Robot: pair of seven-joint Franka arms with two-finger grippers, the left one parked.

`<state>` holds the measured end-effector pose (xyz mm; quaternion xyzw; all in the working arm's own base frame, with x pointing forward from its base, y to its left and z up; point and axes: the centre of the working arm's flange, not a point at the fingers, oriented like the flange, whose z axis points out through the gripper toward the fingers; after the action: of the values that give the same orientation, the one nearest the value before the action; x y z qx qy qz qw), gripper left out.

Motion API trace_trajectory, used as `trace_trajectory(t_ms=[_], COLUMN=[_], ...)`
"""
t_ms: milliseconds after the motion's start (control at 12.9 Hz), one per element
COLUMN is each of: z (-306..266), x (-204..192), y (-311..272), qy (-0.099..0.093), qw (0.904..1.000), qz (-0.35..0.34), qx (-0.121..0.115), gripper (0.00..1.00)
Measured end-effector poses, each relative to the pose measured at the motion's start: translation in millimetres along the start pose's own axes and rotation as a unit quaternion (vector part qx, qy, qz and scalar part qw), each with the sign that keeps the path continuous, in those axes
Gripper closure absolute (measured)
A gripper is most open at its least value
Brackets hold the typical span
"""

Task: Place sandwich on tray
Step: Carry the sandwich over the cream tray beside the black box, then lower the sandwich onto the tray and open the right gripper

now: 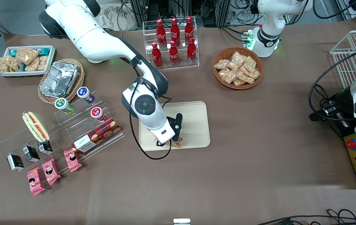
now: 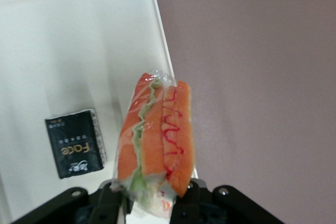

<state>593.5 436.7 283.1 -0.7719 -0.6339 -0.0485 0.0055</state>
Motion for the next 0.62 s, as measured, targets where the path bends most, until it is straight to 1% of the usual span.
trace_trajectory(t_ms=[78, 311, 544, 622], z=[1, 1, -4, -12], x=[8, 25, 19, 16], y=[-9, -29, -19, -12], qy=[-0.003, -0.006, -0.005, -0.002], qw=[1.0000, 0.9998, 0.9999, 0.9998], qz=[-0.005, -0.015, -0.008, -0.002], qx=[-0.003, -0.007, -0.012, -0.018], gripper=[0.63, 0.35, 0.02, 0.00])
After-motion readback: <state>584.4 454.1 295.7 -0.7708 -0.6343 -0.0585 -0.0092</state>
